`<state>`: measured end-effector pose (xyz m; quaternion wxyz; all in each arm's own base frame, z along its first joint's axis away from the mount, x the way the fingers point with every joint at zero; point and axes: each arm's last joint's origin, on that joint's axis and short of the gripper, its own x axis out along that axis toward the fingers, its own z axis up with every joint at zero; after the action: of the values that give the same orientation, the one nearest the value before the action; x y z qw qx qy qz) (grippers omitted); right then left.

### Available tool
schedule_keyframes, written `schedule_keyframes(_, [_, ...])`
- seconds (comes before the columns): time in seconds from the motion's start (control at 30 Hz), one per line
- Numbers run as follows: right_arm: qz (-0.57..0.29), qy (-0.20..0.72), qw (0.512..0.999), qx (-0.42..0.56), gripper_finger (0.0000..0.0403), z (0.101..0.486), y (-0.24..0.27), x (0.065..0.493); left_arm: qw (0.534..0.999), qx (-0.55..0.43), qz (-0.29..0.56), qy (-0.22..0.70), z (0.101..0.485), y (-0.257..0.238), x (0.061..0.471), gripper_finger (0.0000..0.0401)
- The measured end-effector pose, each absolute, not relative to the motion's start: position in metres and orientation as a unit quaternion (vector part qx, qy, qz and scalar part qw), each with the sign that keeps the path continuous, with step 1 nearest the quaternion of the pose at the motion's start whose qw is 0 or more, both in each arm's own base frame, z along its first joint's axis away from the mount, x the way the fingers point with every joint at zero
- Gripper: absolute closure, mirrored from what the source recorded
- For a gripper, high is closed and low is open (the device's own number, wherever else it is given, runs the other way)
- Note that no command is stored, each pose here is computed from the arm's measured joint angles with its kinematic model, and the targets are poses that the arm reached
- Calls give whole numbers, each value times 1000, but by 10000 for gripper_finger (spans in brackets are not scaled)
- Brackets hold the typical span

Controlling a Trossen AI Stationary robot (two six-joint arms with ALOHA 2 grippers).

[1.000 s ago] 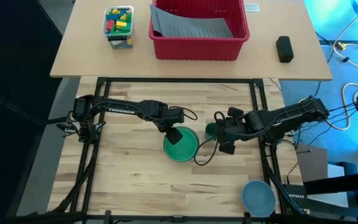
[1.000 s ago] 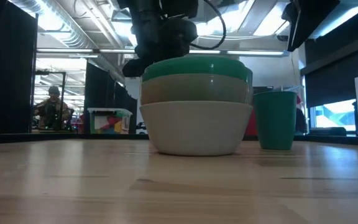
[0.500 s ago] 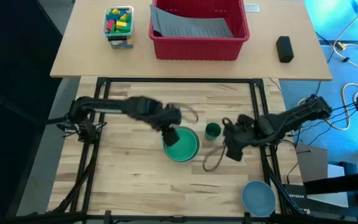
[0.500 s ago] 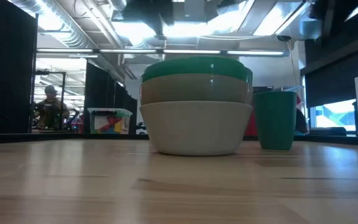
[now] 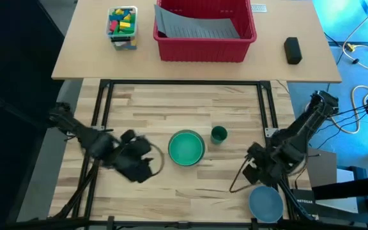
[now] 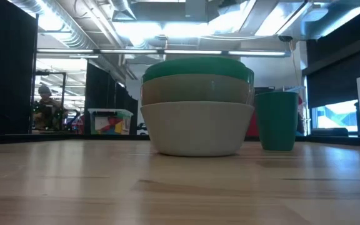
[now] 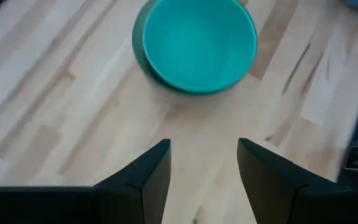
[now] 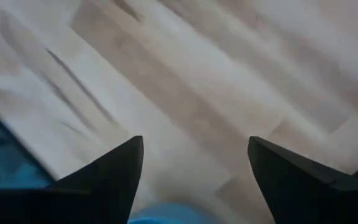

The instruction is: Nest bowls inside each other

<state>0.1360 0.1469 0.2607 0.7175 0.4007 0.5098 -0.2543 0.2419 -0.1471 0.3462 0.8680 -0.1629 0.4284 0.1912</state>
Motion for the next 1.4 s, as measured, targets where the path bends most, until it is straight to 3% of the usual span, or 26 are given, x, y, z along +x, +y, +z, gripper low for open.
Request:
schedule_keyframes(0.2, [-277, 485, 646, 520, 129, 250, 171, 115, 881, -198, 180, 390, 326, -165, 198, 236])
schedule_keyframes(0.4, [-254, 523, 603, 545, 129, 240, 204, 130, 886, -207, 155, 385, 292, -184, 179, 236])
schedule_keyframes(0.53, [-261, 548, 587, 536, 129, 236, 222, 138, 905, -217, 151, 333, 277, -198, 166, 236])
schedule_keyframes(1.2, [-342, 562, 604, 449, 130, 191, 243, 147, 915, -233, 112, 310, 277, -210, 135, 236])
schedule_keyframes(1.4, [-351, 556, 613, 438, 160, 180, 247, 150, 921, -216, 98, 309, 286, -202, 132, 236])
